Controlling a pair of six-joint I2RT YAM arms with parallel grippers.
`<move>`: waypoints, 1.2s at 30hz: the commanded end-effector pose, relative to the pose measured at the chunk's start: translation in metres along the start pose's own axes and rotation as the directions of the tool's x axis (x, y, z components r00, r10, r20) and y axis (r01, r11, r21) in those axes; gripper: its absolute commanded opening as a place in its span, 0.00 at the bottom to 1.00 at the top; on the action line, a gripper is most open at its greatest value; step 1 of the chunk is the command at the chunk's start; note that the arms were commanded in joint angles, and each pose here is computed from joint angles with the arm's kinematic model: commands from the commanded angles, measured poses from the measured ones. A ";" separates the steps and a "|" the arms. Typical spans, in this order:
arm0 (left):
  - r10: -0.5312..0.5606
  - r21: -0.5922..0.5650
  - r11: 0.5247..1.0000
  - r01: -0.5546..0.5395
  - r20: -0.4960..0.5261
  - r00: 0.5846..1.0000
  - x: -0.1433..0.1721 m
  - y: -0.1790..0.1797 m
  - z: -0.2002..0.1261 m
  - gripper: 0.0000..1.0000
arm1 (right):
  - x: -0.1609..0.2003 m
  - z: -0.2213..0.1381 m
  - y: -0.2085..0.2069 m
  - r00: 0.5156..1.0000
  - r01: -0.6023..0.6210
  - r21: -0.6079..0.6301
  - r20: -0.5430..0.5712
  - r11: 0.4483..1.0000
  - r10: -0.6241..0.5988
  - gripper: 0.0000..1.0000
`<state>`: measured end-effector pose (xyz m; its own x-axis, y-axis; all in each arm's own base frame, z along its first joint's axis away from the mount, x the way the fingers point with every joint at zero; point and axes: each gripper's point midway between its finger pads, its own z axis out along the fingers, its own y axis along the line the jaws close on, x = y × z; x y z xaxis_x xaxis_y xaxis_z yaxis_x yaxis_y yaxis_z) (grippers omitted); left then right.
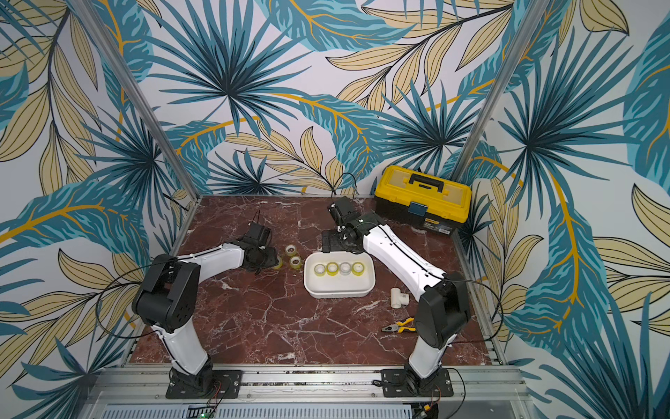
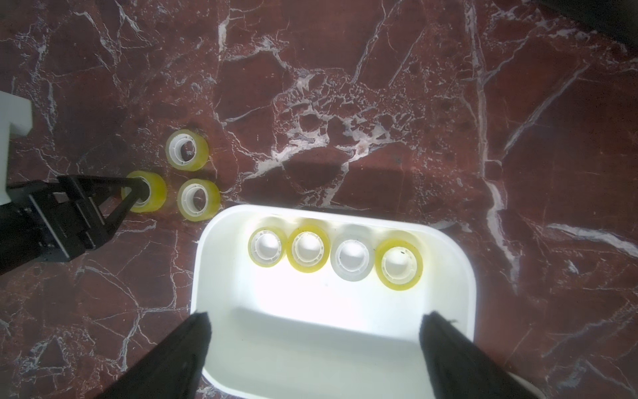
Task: Put the transparent tape into the storage box
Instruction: Pick up the tape at the center of the board.
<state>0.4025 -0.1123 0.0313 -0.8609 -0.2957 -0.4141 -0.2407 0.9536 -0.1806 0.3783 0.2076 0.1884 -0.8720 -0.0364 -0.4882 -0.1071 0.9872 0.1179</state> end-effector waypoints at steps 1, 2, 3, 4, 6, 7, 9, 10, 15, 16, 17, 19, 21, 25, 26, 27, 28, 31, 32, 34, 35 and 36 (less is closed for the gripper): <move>-0.001 -0.034 0.999 -0.001 -0.036 0.999 0.015 0.014 0.005 0.55 | -0.001 -0.003 -0.001 1.000 -0.018 -0.001 -0.008 1.000 0.018 1.00; 0.000 -0.032 0.999 -0.002 -0.037 0.999 0.016 0.014 0.005 0.51 | -0.001 -0.003 -0.001 1.000 -0.017 -0.002 -0.008 1.000 0.017 1.00; 0.001 -0.034 0.999 -0.003 -0.039 0.999 0.016 0.014 0.006 0.44 | -0.001 -0.003 0.000 1.000 -0.017 -0.003 -0.007 1.000 0.017 1.00; 0.003 -0.031 1.000 -0.005 -0.043 0.999 0.017 0.014 0.007 0.38 | -0.001 -0.003 -0.001 1.000 -0.018 -0.003 -0.007 1.000 0.018 1.00; 0.007 -0.027 1.000 -0.008 -0.047 0.999 0.018 0.013 0.008 0.33 | -0.002 -0.003 -0.001 1.000 -0.019 0.000 -0.005 1.000 0.019 1.00; 0.006 -0.028 1.000 -0.007 -0.049 0.999 0.019 0.013 0.009 0.33 | -0.002 -0.003 -0.001 1.000 -0.018 0.001 -0.004 1.000 0.018 1.00; 0.004 -0.023 1.000 -0.006 -0.050 0.999 0.020 0.013 0.010 0.33 | -0.002 -0.004 -0.001 1.000 -0.019 0.000 -0.002 1.000 0.019 1.00; 0.003 -0.022 1.000 -0.005 -0.055 0.998 0.022 0.013 0.011 0.33 | -0.002 -0.004 -0.001 1.000 -0.021 0.001 -0.003 1.000 0.021 1.00; 0.005 -0.020 1.000 -0.007 -0.076 0.997 0.032 0.015 0.016 0.24 | -0.002 -0.002 0.000 1.000 -0.018 -0.002 -0.007 1.000 0.018 1.00; 0.004 -0.020 1.000 -0.006 -0.077 0.997 0.034 0.015 0.016 0.20 | -0.002 -0.002 0.000 1.000 -0.017 -0.003 -0.008 1.000 0.017 1.00; 0.004 -0.020 1.000 -0.005 -0.080 0.997 0.035 0.016 0.016 0.15 | -0.002 -0.002 0.001 1.000 -0.017 -0.006 -0.008 1.000 0.017 1.00; 0.006 -0.022 1.000 -0.008 -0.086 0.996 0.038 0.017 0.017 0.02 | -0.002 -0.001 0.001 1.000 -0.019 -0.007 -0.011 1.000 0.018 1.00; 0.007 -0.026 1.000 -0.009 -0.084 0.996 0.038 0.018 0.016 0.00 | -0.003 0.000 0.002 1.000 -0.017 -0.010 -0.011 1.000 0.017 1.00; 0.010 -0.025 1.000 -0.012 -0.066 0.998 0.033 0.017 0.010 0.00 | -0.004 -0.001 0.003 1.000 -0.011 -0.013 -0.011 1.000 0.011 1.00; 0.013 -0.024 1.000 -0.015 -0.060 0.998 0.031 0.017 0.007 0.00 | -0.006 -0.002 0.003 1.000 -0.013 -0.013 -0.007 1.000 0.013 1.00; 0.015 -0.023 1.000 -0.016 -0.052 0.999 0.028 0.016 0.005 0.00 | -0.006 -0.003 0.004 1.000 -0.012 -0.014 -0.004 1.000 0.012 1.00; 0.018 -0.020 1.000 -0.019 -0.045 0.999 0.026 0.015 0.002 0.00 | -0.007 -0.003 0.003 1.000 -0.012 -0.012 -0.003 1.000 0.012 1.00; 0.030 -0.009 1.000 -0.030 -0.014 0.999 0.015 0.011 -0.011 0.00 | -0.009 -0.004 0.000 1.000 -0.013 -0.001 0.003 1.000 0.013 1.00; 0.036 -0.003 0.999 -0.036 0.004 0.999 0.009 0.009 -0.018 0.00 | -0.009 -0.005 -0.001 1.000 -0.016 0.002 0.004 1.000 0.016 1.00; 0.052 0.012 0.999 -0.053 0.037 0.998 -0.001 0.004 -0.033 0.00 | -0.012 -0.006 -0.005 1.000 -0.026 0.007 0.008 1.000 0.026 1.00; 0.063 0.021 0.998 -0.064 0.054 0.997 -0.007 0.000 -0.042 0.00 | -0.013 -0.006 -0.007 0.999 -0.035 0.010 0.009 0.999 0.034 1.00; 0.077 0.030 0.996 -0.079 0.068 0.995 -0.012 -0.004 -0.050 0.00 | -0.013 -0.007 -0.011 0.999 -0.045 0.013 0.010 0.999 0.044 1.00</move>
<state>0.3919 -0.1113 0.0509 -0.8558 -0.2671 -0.4430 -0.2001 0.9607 -0.1926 0.3856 0.2064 0.2005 -0.8643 -0.0137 -0.5028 -0.0971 0.9854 0.1400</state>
